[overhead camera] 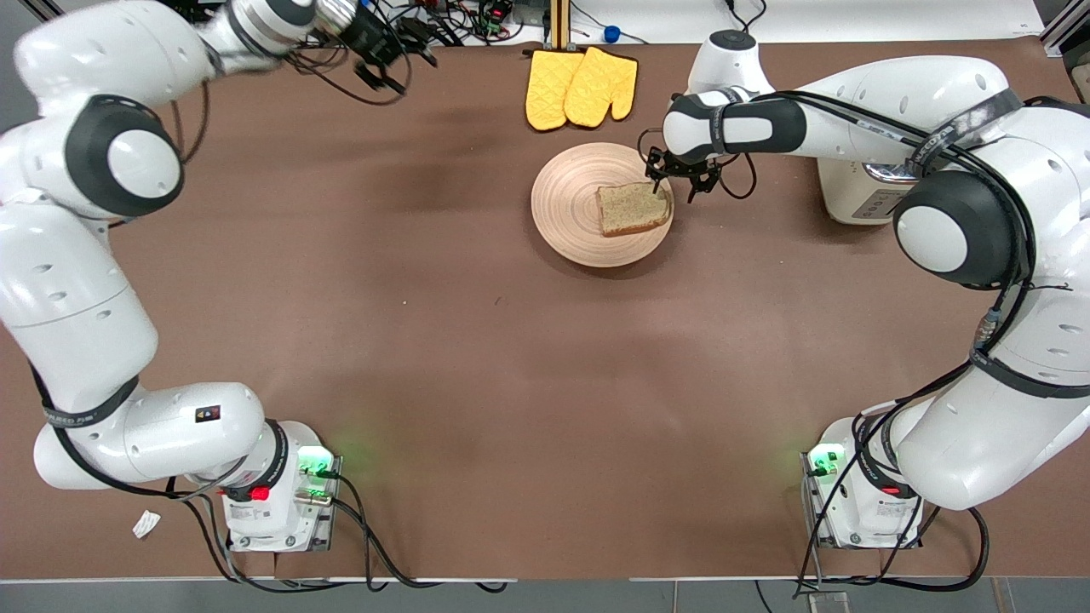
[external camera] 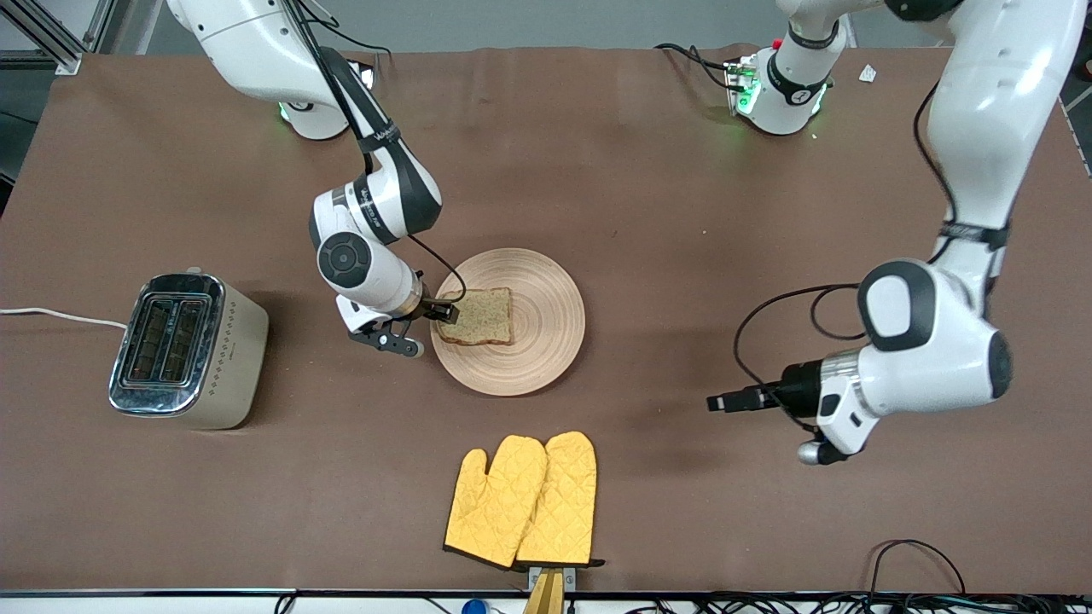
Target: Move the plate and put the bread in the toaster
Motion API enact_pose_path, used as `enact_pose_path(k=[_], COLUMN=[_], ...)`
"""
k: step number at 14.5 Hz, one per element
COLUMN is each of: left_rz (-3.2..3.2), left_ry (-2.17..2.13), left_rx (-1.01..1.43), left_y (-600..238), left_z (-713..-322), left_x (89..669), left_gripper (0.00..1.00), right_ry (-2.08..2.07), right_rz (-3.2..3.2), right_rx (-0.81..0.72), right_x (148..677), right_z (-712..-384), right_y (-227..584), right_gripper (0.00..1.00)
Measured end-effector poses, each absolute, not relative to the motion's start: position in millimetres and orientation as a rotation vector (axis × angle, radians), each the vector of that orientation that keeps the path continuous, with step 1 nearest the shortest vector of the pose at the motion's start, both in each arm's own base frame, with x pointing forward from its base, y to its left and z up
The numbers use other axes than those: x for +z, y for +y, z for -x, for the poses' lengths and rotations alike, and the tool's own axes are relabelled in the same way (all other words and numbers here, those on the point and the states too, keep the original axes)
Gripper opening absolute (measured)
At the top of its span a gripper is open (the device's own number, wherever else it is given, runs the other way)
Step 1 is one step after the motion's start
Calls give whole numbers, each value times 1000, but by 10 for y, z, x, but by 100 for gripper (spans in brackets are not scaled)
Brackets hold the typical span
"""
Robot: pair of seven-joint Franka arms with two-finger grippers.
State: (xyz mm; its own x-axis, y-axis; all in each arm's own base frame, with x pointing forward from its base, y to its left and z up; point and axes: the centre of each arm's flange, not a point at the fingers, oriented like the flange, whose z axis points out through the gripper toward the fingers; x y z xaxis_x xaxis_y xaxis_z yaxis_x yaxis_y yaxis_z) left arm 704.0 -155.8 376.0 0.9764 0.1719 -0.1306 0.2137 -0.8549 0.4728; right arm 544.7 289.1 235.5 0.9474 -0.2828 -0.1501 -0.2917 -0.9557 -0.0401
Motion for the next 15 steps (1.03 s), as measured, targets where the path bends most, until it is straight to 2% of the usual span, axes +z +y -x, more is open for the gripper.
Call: enact_pose_path(k=[1, 3, 6, 9, 12, 15], left_rz=[-2695, -2843, -3003, -3070, -3129, -3156], left_ry=[275, 248, 259, 263, 174, 108], left_rx=[-98, -73, -8, 67, 95, 59], left_y=[-1517, -1408, -1038, -855, -906, -789], left_z=[-6967, -6759, -6441, -6072, -5695, -5486], left_x=[4052, 4619, 5396, 6075, 6506, 6639], left_gripper=[100, 100, 100, 100, 100, 100], right_ry=[446, 433, 402, 383, 379, 377], right_rz=[3042, 3045, 3058, 3068, 3071, 3071], right_rx=[224, 225, 217, 210, 206, 204], right_x=[2334, 2324, 2327, 2327, 2328, 2331], right_z=[-5439, -5416, -5383, -5371, -5373, -5371], right_y=[2899, 2942, 3008, 3029, 3028, 3036], right_gripper=[70, 60, 57, 48, 44, 37])
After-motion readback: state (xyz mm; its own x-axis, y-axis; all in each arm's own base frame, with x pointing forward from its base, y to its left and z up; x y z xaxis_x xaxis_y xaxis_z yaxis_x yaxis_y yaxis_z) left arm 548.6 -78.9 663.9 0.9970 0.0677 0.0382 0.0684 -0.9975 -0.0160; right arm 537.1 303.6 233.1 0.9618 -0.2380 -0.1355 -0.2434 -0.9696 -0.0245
